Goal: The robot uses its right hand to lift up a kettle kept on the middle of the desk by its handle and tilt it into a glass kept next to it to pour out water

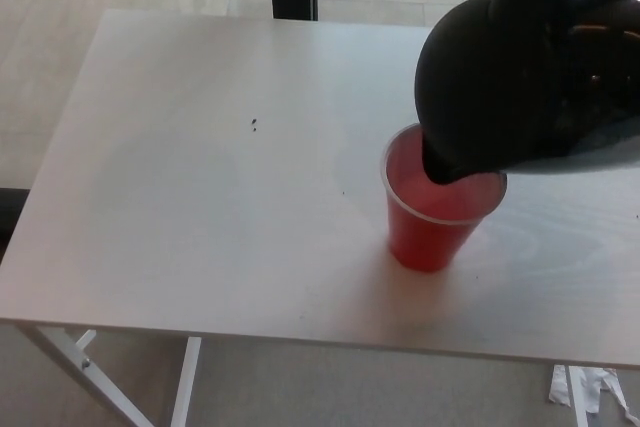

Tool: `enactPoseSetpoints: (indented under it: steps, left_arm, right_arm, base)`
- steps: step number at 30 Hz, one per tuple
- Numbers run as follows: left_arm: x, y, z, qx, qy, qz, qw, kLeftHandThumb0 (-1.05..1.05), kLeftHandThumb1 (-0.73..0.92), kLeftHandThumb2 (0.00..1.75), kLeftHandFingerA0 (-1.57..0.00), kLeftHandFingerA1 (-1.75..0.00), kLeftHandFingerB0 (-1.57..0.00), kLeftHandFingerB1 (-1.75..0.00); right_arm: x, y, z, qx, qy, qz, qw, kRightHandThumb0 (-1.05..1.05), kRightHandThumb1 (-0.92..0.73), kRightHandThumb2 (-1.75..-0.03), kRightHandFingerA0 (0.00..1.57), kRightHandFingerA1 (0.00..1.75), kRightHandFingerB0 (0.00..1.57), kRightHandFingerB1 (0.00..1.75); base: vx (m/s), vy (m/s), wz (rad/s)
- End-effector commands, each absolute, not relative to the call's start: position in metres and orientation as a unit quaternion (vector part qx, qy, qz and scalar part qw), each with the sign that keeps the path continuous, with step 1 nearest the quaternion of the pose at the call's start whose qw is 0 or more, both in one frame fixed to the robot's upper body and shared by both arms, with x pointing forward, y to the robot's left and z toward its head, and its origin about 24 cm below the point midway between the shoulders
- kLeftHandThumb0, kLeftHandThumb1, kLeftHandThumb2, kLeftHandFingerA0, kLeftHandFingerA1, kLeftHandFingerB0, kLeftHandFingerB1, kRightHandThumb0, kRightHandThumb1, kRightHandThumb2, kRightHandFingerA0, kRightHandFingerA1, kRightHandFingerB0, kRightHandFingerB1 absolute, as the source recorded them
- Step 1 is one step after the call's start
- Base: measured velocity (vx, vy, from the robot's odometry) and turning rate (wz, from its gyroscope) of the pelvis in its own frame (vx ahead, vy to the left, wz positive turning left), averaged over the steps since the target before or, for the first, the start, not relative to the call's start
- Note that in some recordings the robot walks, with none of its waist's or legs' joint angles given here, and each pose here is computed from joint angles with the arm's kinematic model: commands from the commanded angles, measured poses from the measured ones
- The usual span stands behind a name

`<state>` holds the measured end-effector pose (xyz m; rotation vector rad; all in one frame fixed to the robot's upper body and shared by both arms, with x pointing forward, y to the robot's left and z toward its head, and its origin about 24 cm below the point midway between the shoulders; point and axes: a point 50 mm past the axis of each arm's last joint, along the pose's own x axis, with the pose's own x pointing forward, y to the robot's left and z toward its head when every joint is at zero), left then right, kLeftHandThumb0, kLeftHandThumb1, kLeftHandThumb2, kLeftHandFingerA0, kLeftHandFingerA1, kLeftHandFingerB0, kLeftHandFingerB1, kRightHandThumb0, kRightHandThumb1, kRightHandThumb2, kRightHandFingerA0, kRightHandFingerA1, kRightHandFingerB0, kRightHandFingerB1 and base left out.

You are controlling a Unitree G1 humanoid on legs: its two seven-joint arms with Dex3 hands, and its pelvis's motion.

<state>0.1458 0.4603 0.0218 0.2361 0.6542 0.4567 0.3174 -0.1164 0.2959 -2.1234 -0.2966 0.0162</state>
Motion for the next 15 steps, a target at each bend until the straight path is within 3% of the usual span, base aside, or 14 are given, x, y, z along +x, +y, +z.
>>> enactPoseSetpoints:
  steps: [1, 7, 8, 9, 10, 11, 12, 13, 14, 15]
  left_arm:
    - [0.139, 0.465, 0.023, 0.110, 0.326, 0.231, 0.910, -0.81, 0.92, 0.69, -0.54, -0.52, -0.39, -0.42]
    - [0.131, 0.465, 0.020, 0.114, 0.338, 0.232, 0.905, -0.80, 0.92, 0.70, -0.54, -0.50, -0.37, -0.40]
    - [0.130, 0.465, 0.019, 0.106, 0.337, 0.236, 0.905, -0.81, 0.92, 0.68, -0.55, -0.51, -0.39, -0.41]
    - [0.130, 0.465, 0.018, 0.102, 0.337, 0.237, 0.905, -0.80, 0.92, 0.70, -0.54, -0.50, -0.38, -0.41]
    - [0.129, 0.465, 0.018, 0.104, 0.338, 0.236, 0.905, -0.81, 0.92, 0.69, -0.54, -0.51, -0.39, -0.41]
    - [0.128, 0.465, 0.017, 0.107, 0.338, 0.235, 0.905, -0.81, 0.92, 0.69, -0.54, -0.51, -0.38, -0.41]
    - [0.128, 0.465, 0.017, 0.107, 0.339, 0.236, 0.905, -0.81, 0.92, 0.69, -0.54, -0.50, -0.38, -0.40]
    - [0.128, 0.465, 0.017, 0.108, 0.339, 0.238, 0.904, -0.81, 0.92, 0.70, -0.53, -0.50, -0.38, -0.41]
    - [0.127, 0.465, 0.017, 0.106, 0.339, 0.238, 0.904, -0.81, 0.92, 0.70, -0.53, -0.50, -0.38, -0.41]
    - [0.127, 0.466, 0.017, 0.106, 0.340, 0.239, 0.903, -0.81, 0.92, 0.70, -0.53, -0.50, -0.38, -0.41]
  right_arm:
    - [0.325, -0.128, 0.295, -0.859, -0.108, -0.006, 0.500, -0.33, -0.67, -0.80, 0.93, 1.57, 0.78, 0.86]
    - [0.335, -0.165, 0.303, -0.780, -0.066, -0.055, 0.620, -0.37, -0.69, -0.72, 0.86, 1.55, 0.72, 0.82]
    - [0.336, -0.175, 0.305, -0.760, -0.057, -0.066, 0.644, -0.34, -0.72, -0.76, 0.89, 1.70, 0.74, 1.07]
    - [0.336, -0.182, 0.306, -0.744, -0.049, -0.074, 0.662, -0.33, -0.69, -0.79, 0.89, 1.70, 0.75, 1.08]
    - [0.335, -0.192, 0.307, -0.723, -0.034, -0.080, 0.686, -0.33, -0.74, -0.67, 0.89, 1.71, 0.68, 0.99]
    - [0.333, -0.202, 0.306, -0.699, -0.017, -0.084, 0.710, -0.34, -0.75, -0.67, 0.83, 1.67, 0.69, 0.96]
    - [0.333, -0.207, 0.306, -0.681, -0.001, -0.089, 0.727, -0.33, -0.72, -0.73, 0.89, 1.69, 0.73, 1.15]
    - [0.332, -0.212, 0.305, -0.661, 0.012, -0.093, 0.744, -0.31, -0.69, -0.84, 0.88, 1.72, 0.74, 1.23]
    - [0.331, -0.216, 0.304, -0.649, 0.016, -0.093, 0.755, -0.33, -0.70, -0.85, 0.83, 1.61, 0.73, 1.07]
    - [0.331, -0.218, 0.304, -0.647, 0.018, -0.094, 0.757, -0.33, -0.70, -0.85, 0.83, 1.61, 0.73, 1.07]
  base:
    - [0.00, 0.000, 0.00]
    - [0.00, 0.000, 0.00]
    - [0.00, 0.000, 0.00]
    - [0.00, 0.000, 0.00]
    - [0.00, 0.000, 0.00]
    - [0.00, 0.000, 0.00]
    - [0.00, 0.000, 0.00]
    - [0.00, 0.000, 0.00]
    - [0.00, 0.000, 0.00]
    - [0.00, 0.000, 0.00]
